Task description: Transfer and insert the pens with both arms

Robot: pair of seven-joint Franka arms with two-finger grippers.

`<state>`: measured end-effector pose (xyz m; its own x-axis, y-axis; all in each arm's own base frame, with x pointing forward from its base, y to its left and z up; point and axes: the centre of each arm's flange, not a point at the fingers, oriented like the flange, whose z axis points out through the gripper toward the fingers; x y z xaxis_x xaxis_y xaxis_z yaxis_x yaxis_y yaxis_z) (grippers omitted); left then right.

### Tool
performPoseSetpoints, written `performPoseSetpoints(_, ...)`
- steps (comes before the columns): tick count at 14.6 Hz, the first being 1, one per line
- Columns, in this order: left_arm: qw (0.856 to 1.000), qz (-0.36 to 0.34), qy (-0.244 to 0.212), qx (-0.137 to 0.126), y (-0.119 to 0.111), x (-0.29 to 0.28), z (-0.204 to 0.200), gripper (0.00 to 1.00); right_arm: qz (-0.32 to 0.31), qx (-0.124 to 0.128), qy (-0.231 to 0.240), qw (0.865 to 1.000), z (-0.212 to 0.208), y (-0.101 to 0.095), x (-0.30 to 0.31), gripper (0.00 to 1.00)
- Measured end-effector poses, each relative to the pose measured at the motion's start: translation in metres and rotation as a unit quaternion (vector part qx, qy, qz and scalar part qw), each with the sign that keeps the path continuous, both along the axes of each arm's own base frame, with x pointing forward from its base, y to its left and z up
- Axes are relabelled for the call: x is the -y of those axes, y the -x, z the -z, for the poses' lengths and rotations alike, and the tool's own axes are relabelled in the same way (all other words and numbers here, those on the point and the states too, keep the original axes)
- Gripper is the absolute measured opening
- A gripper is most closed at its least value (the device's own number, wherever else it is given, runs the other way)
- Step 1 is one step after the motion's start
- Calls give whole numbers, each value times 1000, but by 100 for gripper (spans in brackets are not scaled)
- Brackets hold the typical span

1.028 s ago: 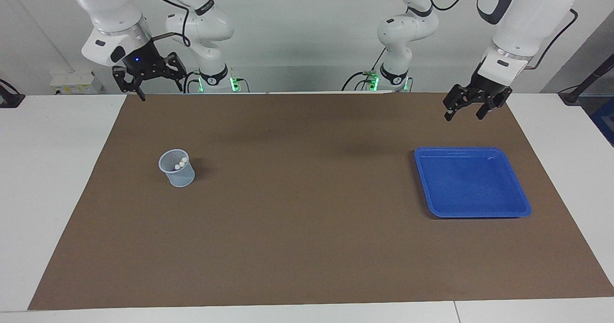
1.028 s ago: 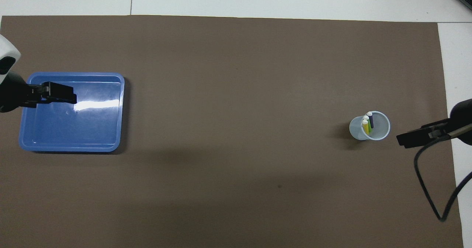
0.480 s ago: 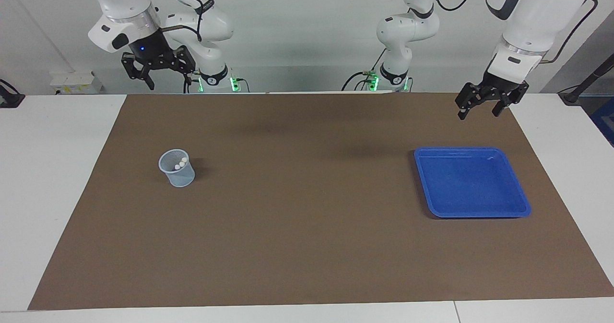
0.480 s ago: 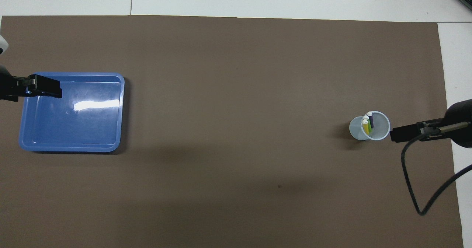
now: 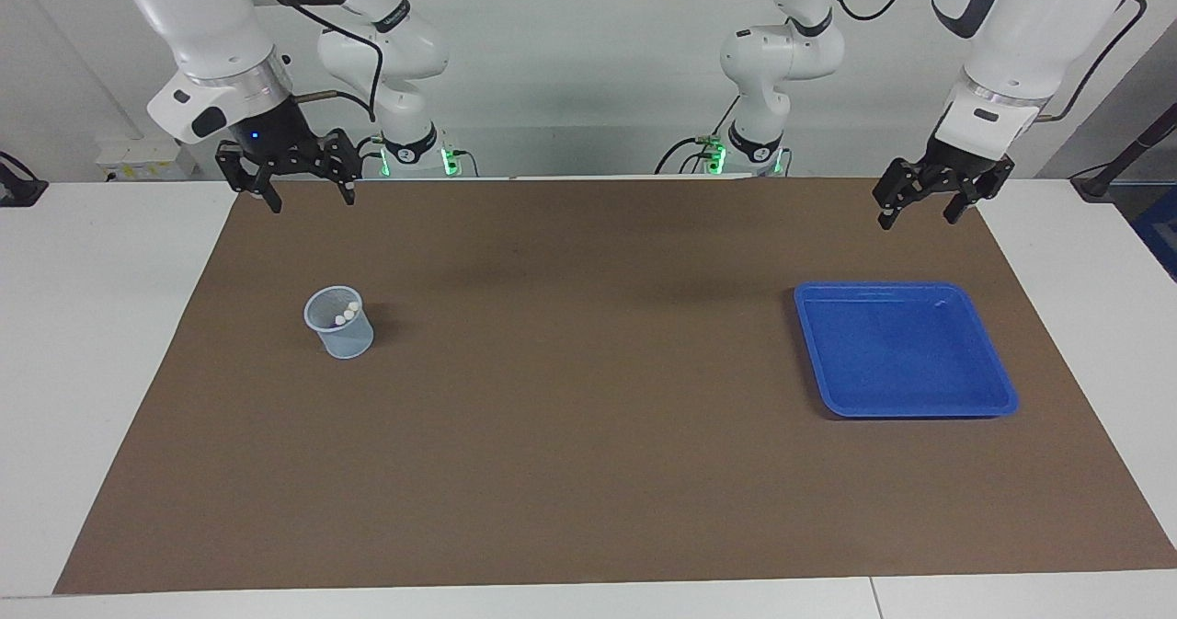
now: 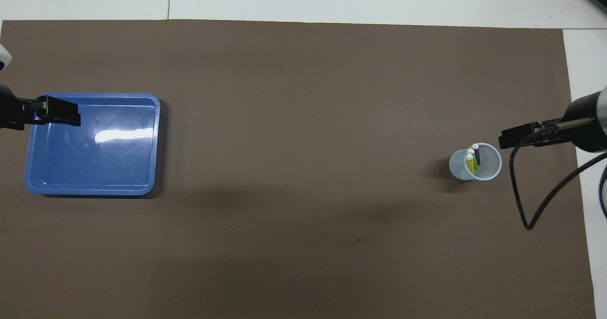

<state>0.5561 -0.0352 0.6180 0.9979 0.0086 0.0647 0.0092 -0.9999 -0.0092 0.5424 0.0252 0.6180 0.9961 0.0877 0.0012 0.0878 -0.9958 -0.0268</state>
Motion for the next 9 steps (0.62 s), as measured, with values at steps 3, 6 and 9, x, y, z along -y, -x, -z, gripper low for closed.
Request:
performPoseSetpoints(3,1000,-1,0,0,0,-1,0,100,0,-4,0,1000,6,-4,0,100)
performPoseSetpoints(6,1000,0,0,0,0,-1,0,100,0,-3,0,1000,5,-4,0,100)
performPoseSetpoints(9,1000,1,1,2,0,1,-1,100,0,0,0,1000,4,-4,0,100)
